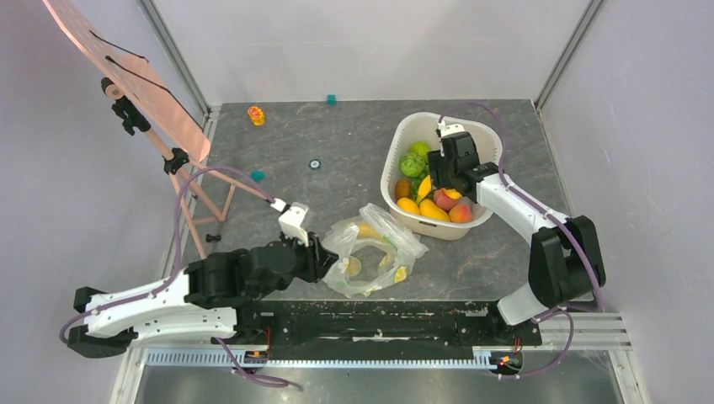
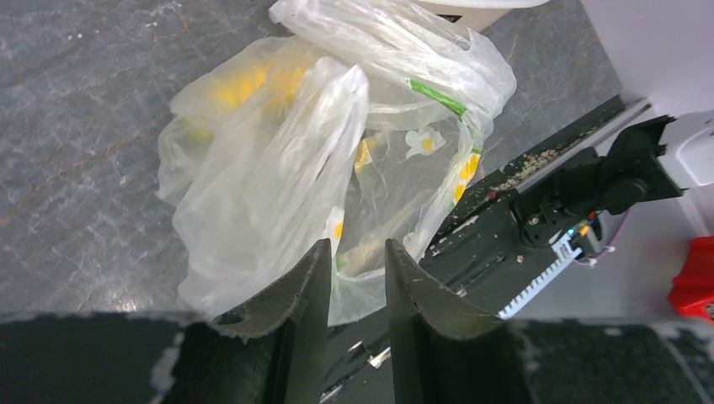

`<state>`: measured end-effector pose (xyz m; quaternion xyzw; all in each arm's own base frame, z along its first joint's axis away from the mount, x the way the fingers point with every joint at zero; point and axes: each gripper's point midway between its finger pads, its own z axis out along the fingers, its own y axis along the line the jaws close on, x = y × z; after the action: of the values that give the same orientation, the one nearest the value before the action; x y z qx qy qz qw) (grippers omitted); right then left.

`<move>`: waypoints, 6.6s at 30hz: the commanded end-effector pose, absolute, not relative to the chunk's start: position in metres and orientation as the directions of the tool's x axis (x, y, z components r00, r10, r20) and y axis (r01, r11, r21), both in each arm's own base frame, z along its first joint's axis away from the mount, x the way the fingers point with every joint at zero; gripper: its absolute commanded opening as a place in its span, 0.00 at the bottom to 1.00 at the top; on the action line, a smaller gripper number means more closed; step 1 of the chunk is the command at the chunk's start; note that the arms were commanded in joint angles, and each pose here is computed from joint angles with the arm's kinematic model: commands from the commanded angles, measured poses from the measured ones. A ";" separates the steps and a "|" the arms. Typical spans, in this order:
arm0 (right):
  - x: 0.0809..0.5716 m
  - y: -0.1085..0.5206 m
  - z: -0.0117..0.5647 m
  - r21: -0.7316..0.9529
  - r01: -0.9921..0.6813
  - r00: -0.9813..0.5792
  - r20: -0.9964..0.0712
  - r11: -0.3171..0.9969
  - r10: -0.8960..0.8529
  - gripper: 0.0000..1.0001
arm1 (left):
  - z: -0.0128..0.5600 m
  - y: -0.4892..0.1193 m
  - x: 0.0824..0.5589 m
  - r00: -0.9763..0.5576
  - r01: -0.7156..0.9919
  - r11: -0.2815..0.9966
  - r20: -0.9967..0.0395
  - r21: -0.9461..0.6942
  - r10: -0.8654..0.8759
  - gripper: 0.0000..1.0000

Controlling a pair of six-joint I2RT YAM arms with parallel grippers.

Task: Take the fake fruits out of the plastic bag
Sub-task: Place the fake fruit in the bin, then adjust the plastic bag at the center of the board.

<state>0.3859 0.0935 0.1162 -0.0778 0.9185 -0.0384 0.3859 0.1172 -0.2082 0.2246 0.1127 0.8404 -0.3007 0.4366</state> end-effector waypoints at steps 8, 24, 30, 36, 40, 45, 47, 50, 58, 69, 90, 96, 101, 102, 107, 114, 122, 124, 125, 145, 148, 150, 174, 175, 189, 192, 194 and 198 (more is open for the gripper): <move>0.403 0.084 0.104 -0.144 -0.079 -0.688 -0.708 0.986 -0.158 0.63 | 0.230 -0.271 0.117 -0.554 0.583 0.692 -0.831 -0.425 -0.043 0.37; 0.393 0.082 0.152 -0.098 -0.058 -0.623 -0.774 0.993 -0.113 0.89 | 0.190 -0.300 0.119 -0.605 0.554 0.696 -0.795 -0.456 -0.039 0.38; 0.369 0.105 0.202 0.015 -0.149 -0.532 -0.844 0.989 -0.068 0.91 | 0.172 -0.292 0.128 -0.601 0.512 0.746 -0.798 -0.425 -0.042 0.39; 0.310 0.178 0.221 0.036 -0.349 -0.486 -0.861 0.936 -0.148 0.92 | 0.154 -0.285 0.130 -0.609 0.492 0.773 -0.793 -0.400 -0.023 0.38; 0.262 0.218 0.224 0.111 -0.467 -0.473 -0.869 0.877 -0.142 0.92 | 0.146 -0.275 0.131 -0.611 0.471 0.788 -0.791 -0.397 -0.033 0.37; 0.205 0.258 0.237 0.207 -0.641 -0.433 -0.893 0.739 -0.126 0.82 | 0.133 -0.264 0.133 -0.613 0.448 0.808 -0.790 -0.383 -0.035 0.34; 0.184 0.272 0.245 0.235 -0.722 -0.397 -0.911 0.650 -0.112 0.73 | 0.126 -0.260 0.132 -0.617 0.441 0.815 -0.787 -0.376 -0.030 0.31; 0.160 0.285 0.249 0.256 -0.801 -0.363 -0.927 0.541 -0.099 0.64 | 0.116 -0.255 0.131 -0.626 0.428 0.823 -0.779 -0.373 -0.027 0.30; 0.135 0.313 0.224 0.241 -0.883 -0.345 -0.914 0.403 -0.211 0.38 | 0.100 -0.249 0.127 -0.649 0.403 0.825 -0.759 -0.397 -0.048 0.25; 0.131 0.343 0.156 0.098 -0.878 -0.310 -0.862 0.469 -0.401 0.29 | 0.096 -0.248 0.127 -0.655 0.393 0.828 -0.754 -0.401 -0.054 0.15; 0.150 0.320 0.053 -0.055 -0.779 -0.321 -0.821 0.624 -0.472 0.27 | 0.059 -0.229 0.120 -0.672 0.368 0.823 -0.736 -0.432 -0.086 0.02; 0.176 0.336 0.069 -0.188 -0.748 -0.245 -0.814 0.637 -0.527 0.31 | 0.065 -0.227 0.123 -0.656 0.372 0.826 -0.750 -0.424 -0.089 0.02; 0.204 0.331 0.079 -0.330 -0.642 -0.222 -0.784 0.692 -0.580 0.32 | 0.065 -0.226 0.124 -0.655 0.366 0.829 -0.750 -0.423 -0.094 0.02; 0.207 0.329 0.081 -0.348 -0.624 -0.224 -0.778 0.699 -0.587 0.33 | 0.066 -0.226 0.124 -0.654 0.362 0.830 -0.750 -0.424 -0.098 0.02; 0.204 0.334 0.101 -0.300 -0.640 -0.226 -0.807 0.707 -0.546 0.46 | 0.076 -0.224 0.130 -0.632 0.349 0.838 -0.766 -0.419 -0.120 0.05; 0.179 0.335 0.151 -0.211 -0.756 -0.154 -0.862 0.619 -0.483 0.78 | 0.097 -0.230 0.136 -0.602 0.355 0.824 -0.782 -0.441 -0.159 0.19; 0.183 0.314 0.221 -0.293 -0.761 -0.012 -0.886 0.578 -0.464 0.86 | 0.112 -0.239 0.139 -0.586 0.371 0.807 -0.790 -0.459 -0.180 0.32; 0.189 0.303 0.221 -0.289 -0.742 -0.053 -0.874 0.605 -0.482 0.88 | 0.116 -0.242 0.141 -0.580 0.374 0.805 -0.794 -0.460 -0.184 0.33; 0.192 0.298 0.220 -0.283 -0.731 -0.079 -0.869 0.621 -0.488 0.90 | 0.118 -0.243 0.141 -0.578 0.376 0.804 -0.795 -0.461 -0.186 0.34; 0.196 0.261 0.140 -0.138 -0.619 -0.370 -0.818 0.773 -0.442 0.98 | 0.125 -0.270 0.154 -0.560 0.393 0.818 -0.815 -0.419 -0.148 0.44; 0.205 0.259 0.131 -0.093 -0.597 -0.416 -0.814 0.797 -0.407 0.98 | 0.124 -0.268 0.155 -0.561 0.390 0.820 -0.814 -0.418 -0.149 0.44; 0.207 0.264 0.129 -0.055 -0.602 -0.428 -0.820 0.796 -0.381 0.98 | 0.122 -0.266 0.156 -0.562 0.386 0.823 -0.814 -0.417 -0.149 0.44; 0.237 0.274 0.067 -0.161 -0.573 -0.471 -0.738 0.804 -0.483 0.53 | 0.106 -0.248 0.160 -0.568 0.351 0.841 -0.807 -0.412 -0.158 0.44; 0.235 0.277 0.069 -0.144 -0.583 -0.470 -0.743 0.800 -0.477 0.44 | 0.107 -0.247 0.160 -0.567 0.350 0.840 -0.807 -0.415 -0.162 0.44; 0.152 0.320 0.108 0.079 -0.672 -0.519 -0.759 0.736 -0.392 0.00 | 0.115 -0.255 0.159 -0.565 0.383 0.825 -0.812 -0.416 -0.147 0.42; 0.137 0.321 0.107 0.109 -0.665 -0.552 -0.738 0.739 -0.388 0.00 | 0.114 -0.255 0.158 -0.572 0.381 0.822 -0.807 -0.422 -0.148 0.40; 0.125 0.324 0.108 0.151 -0.671 -0.571 -0.730 0.726 -0.376 0.00 | 0.111 -0.253 0.157 -0.579 0.372 0.824 -0.801 -0.427 -0.154 0.40; 0.107 0.331 0.112 0.226 -0.692 -0.586 -0.731 0.686 -0.350 0.04 | 0.103 -0.247 0.157 -0.590 0.342 0.838 -0.791 -0.426 -0.161 0.40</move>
<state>0.1219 0.3175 0.0904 -0.3298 0.8595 0.1918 0.3402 0.1513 -0.2482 0.0969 0.0719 0.8519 -0.2768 0.4387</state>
